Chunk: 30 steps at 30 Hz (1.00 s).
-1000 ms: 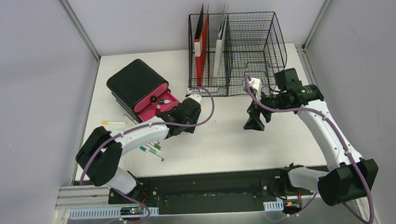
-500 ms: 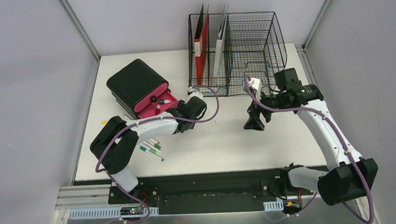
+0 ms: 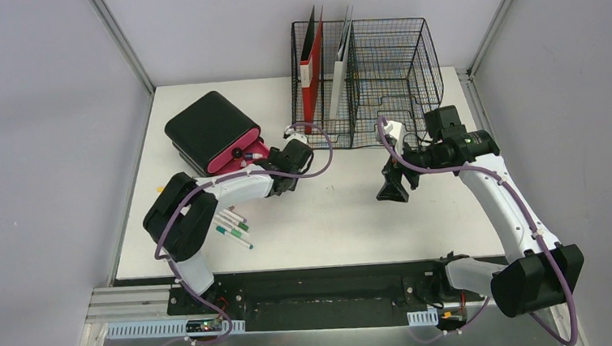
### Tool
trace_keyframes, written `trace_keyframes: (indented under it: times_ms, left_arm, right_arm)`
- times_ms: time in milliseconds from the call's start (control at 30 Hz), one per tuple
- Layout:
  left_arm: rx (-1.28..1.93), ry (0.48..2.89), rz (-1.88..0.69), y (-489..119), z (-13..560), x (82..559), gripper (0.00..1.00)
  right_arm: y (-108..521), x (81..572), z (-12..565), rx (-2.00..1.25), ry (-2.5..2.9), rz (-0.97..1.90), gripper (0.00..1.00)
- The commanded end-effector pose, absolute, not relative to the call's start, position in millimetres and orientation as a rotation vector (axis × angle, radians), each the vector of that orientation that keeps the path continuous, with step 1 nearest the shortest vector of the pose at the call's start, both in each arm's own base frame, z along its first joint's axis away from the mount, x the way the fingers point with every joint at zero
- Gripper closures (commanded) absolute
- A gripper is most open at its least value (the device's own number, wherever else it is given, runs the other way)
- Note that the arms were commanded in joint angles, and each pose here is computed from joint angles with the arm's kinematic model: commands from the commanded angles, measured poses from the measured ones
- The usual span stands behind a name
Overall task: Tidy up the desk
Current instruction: Pick up the stationery from the center of the board.
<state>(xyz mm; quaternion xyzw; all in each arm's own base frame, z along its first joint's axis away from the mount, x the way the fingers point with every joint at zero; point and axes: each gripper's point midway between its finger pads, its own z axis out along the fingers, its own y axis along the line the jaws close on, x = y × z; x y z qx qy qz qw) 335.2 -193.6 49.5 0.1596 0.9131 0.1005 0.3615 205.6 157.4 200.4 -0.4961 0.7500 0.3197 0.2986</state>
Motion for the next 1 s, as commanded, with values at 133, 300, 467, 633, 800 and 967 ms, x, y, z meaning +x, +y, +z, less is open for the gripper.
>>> trace_keyframes:
  times_ms: [133,300,467,633,800,967]
  left_arm:
    - [0.392,2.331,0.221,-202.2,53.9,360.3,0.5]
    - [0.391,2.338,0.236,-200.8,49.5,364.7,0.5]
    - [0.38,2.349,0.249,-197.0,44.0,365.6,0.51]
    - [0.376,2.361,0.235,-196.8,41.4,363.1,0.52]
    - [0.363,2.371,0.195,-200.3,41.4,359.4,0.54]
    - [0.293,2.38,0.128,-207.8,44.8,358.1,0.5]
  right_arm:
    - [157.8,211.4,203.3,-1.335,1.945,0.826,0.2]
    - [157.9,211.6,202.8,-1.335,1.947,0.827,0.2]
    - [157.9,211.1,202.8,-1.337,1.947,0.827,0.2]
    - [157.7,211.4,202.3,-1.337,1.947,0.827,0.2]
    - [157.7,211.4,202.0,-1.338,1.949,0.829,0.2]
    - [157.8,211.9,202.0,-1.338,1.948,0.828,0.2]
